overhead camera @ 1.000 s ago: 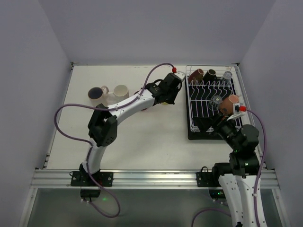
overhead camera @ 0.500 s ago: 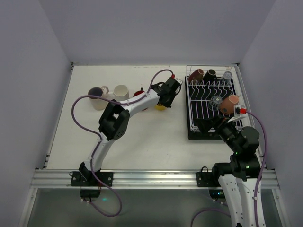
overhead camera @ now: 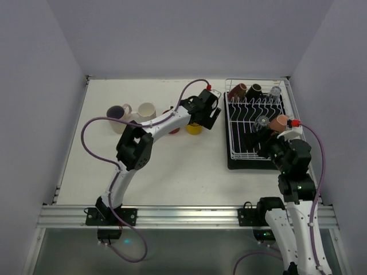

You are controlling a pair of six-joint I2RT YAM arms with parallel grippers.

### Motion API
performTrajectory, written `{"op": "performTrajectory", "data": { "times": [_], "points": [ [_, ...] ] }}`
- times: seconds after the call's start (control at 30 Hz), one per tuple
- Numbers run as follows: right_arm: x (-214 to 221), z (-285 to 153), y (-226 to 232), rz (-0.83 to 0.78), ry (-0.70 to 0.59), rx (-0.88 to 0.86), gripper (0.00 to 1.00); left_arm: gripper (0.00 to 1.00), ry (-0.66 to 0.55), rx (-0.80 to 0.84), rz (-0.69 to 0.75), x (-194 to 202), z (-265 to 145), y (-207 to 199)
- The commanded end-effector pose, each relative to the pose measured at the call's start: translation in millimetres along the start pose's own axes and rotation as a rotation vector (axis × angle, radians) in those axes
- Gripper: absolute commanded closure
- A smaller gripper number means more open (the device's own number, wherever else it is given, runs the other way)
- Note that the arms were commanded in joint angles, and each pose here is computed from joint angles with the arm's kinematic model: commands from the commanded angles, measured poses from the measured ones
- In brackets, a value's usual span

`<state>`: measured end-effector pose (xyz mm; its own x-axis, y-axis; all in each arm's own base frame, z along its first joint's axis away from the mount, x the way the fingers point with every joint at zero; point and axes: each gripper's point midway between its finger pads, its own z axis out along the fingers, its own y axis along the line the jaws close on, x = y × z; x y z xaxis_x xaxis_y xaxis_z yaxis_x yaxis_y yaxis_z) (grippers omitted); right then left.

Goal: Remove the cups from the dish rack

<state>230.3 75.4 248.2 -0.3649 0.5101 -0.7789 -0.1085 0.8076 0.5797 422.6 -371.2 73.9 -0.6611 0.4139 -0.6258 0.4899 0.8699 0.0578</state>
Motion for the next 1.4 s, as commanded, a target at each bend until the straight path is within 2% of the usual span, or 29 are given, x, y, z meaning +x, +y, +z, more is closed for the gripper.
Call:
{"op": "performTrajectory", "data": {
  "times": [0.0, 0.07, 0.1, 0.17, 0.2, 0.27, 0.3, 0.33, 0.37, 0.4, 0.47, 0.5, 0.53, 0.6, 0.63, 0.7, 0.73, 0.8, 0.83, 1.0, 1.2, 1.37],
  "points": [
    [-33.3, 3.9, -6.8, -0.033, -0.090, 0.091, 0.03, 0.15, -0.264, 0.042, -0.038, -88.6, -82.8, 6.6],
    [-40.0, 9.9, -17.4, -0.053, -0.089, 0.156, 0.08, 0.13, -0.338, 0.076, -0.055, -107.6, -110.3, 5.1],
    [-48.4, 10.3, -29.2, -0.065, -0.116, 0.229, 0.10, 0.12, -0.417, 0.102, -0.070, -125.6, -147.8, 6.7],
    [-61.4, 14.0, -43.5, -0.098, -0.137, 0.321, 0.14, 0.11, -0.496, 0.163, -0.096, -134.4, -179.9, 3.2],
    [-65.8, 13.5, -51.3, -0.109, -0.144, 0.370, 0.14, 0.11, -0.586, 0.201, -0.118, -144.9, -230.1, 7.2],
    [-78.5, 15.4, -70.8, -0.126, -0.167, 0.485, 0.14, 0.11, -0.622, 0.283, -0.160, -126.3, -252.2, 0.9],
    [-82.1, 16.5, -76.5, -0.129, -0.170, 0.516, 0.14, 0.10, -0.716, 0.334, -0.181, -123.3, -305.5, 6.2],
    [-84.7, 18.4, -81.4, -0.129, -0.172, 0.545, 0.14, 0.10, -0.706, 0.363, -0.188, -97.3, -298.6, 3.5],
    [-91.1, 17.9, -90.5, -0.116, -0.183, 0.584, 0.11, 0.09, -0.727, 0.387, -0.220, -86.6, -311.4, 5.1],
    [-92.4, 23.8, -100.5, -0.107, -0.173, 0.616, 0.08, 0.09, -0.805, 0.435, -0.225, -74.8, -352.8, 10.7],
    [-98.8, 27.5, -110.8, -0.094, -0.185, 0.663, 0.01, 0.08, -0.768, 0.435, -0.221, -33.4, -343.1, 14.3],
    [-95.1, 33.8, -118.5, -0.095, -0.160, 0.684, 0.01, 0.07, -0.817, 0.447, -0.219, -20.7, -368.2, 21.6],
    [-96.7, 35.8, -122.0, -0.090, -0.159, 0.695, 0.01, 0.06, -0.759, 0.427, -0.207, 4.7, -354.0, 23.9],
    [-103.6, 40.9, -130.3, -0.071, -0.180, 0.714, 0.01, 0.05, -0.780, 0.402, -0.190, 27.2, -370.3, 35.8],
    [-101.2, 47.2, -138.0, -0.057, -0.166, 0.732, 0.01, 0.04, -0.727, 0.379, -0.184, 50.0, -356.2, 39.0],
    [-107.4, 52.3, -146.3, -0.053, -0.177, 0.769, 0.01, 0.02, -0.767, 0.352, -0.197, 70.0, -365.7, 50.9],
    [-103.1, 59.4, -156.2, -0.055, -0.151, 0.801, 0.01, 0.02, -0.730, 0.345, -0.193, 90.4, -349.1, 50.9],
    [-107.9, 63.0, -165.8, -0.069, -0.153, 0.852, 0.01, 0.00, -0.764, 0.347, -0.209, 106.1, -353.4, 55.9],
    [-106.5, 64.7, -171.2, -0.073, -0.145, 0.874, 0.01, 0.00, -0.741, 0.329, -0.213, 119.2, -339.9, 57.7],
    [-93.5, 85.6, -194.7, -0.062, -0.088, 0.922, 0.01, 0.00, -0.789, 0.304, -0.202, 115.3, -350.7, 65.0],
    [-86.0, 101.9, -213.0, -0.045, -0.050, 0.956, 0.01, 0.00, -0.700, 0.333, -0.150, 117.3, -332.1, 52.1],
    [-77.8, 115.9, -224.6, -0.039, -0.012, 0.974, 0.01, 0.00, -0.709, 0.335, -0.144, 115.8, -332.3, 51.8]
  ]
}}
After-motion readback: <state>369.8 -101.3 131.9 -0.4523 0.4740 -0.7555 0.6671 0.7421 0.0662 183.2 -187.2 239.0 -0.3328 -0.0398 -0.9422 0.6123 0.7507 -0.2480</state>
